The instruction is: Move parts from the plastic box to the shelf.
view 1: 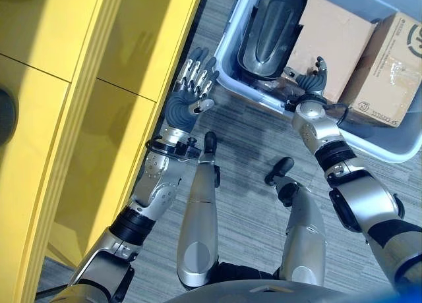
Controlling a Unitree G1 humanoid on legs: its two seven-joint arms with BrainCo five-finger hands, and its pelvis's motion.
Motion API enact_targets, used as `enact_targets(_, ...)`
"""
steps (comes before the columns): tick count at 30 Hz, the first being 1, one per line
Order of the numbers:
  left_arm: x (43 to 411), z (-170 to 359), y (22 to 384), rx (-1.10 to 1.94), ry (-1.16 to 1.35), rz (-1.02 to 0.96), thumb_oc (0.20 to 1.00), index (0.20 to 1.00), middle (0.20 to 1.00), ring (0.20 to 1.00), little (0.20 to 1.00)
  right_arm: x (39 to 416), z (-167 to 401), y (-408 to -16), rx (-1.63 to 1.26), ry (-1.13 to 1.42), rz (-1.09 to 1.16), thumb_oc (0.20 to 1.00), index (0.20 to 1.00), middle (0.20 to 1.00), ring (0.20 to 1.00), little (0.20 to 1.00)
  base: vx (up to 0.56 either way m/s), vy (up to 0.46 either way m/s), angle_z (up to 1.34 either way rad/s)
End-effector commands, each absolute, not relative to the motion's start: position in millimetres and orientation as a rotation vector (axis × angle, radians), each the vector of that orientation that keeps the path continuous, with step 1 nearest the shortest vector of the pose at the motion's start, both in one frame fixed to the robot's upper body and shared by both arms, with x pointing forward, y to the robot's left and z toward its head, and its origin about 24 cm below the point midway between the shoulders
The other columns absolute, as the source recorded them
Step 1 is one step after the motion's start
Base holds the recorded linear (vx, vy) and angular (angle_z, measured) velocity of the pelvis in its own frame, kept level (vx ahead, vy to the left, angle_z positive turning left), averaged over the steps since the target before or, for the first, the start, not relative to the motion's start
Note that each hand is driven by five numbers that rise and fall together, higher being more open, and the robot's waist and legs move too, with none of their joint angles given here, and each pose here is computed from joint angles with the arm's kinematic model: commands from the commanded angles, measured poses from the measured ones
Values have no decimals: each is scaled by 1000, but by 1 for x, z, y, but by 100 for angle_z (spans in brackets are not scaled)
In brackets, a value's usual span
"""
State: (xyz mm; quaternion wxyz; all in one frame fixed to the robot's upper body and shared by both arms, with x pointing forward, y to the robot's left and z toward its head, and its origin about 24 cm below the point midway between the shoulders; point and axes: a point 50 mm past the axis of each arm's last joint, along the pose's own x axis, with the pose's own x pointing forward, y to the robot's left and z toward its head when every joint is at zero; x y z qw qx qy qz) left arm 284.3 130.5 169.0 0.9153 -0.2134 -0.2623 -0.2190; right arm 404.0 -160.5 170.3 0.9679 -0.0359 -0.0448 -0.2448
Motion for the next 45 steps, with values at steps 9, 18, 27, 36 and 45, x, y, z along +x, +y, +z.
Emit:
enact_targets(9,275,189,126,-444,-660,-564,1000,1000,1000,1000,1000,412,192,-180,-521,-96,-606,1000,1000,1000,1000,1000,-10,-27,5)
enact_targets(18,276,189,127,-442,-664,-569,1000,1000,1000,1000,1000,412,203,-194,-412,-145,-721,1000,1000,1000,1000,1000,-11,2,5)
enact_targets(27,272,195,122,-460,-686,-558,1000,1000,1000,1000,1000,400,231,-186,227,-403,-723,1000,1000,1000,1000,1000,-7,25,-2)
enact_targets(36,269,196,123,-458,-715,-506,1000,1000,1000,1000,1000,391,249,-161,196,-527,-562,1000,1000,1000,1000,1000,5,40,-5)
enact_targets(45,270,199,130,-453,-713,-508,1000,1000,1000,1000,1000,399,258,-171,-96,-429,-727,1000,1000,1000,1000,1000,14,0,5)
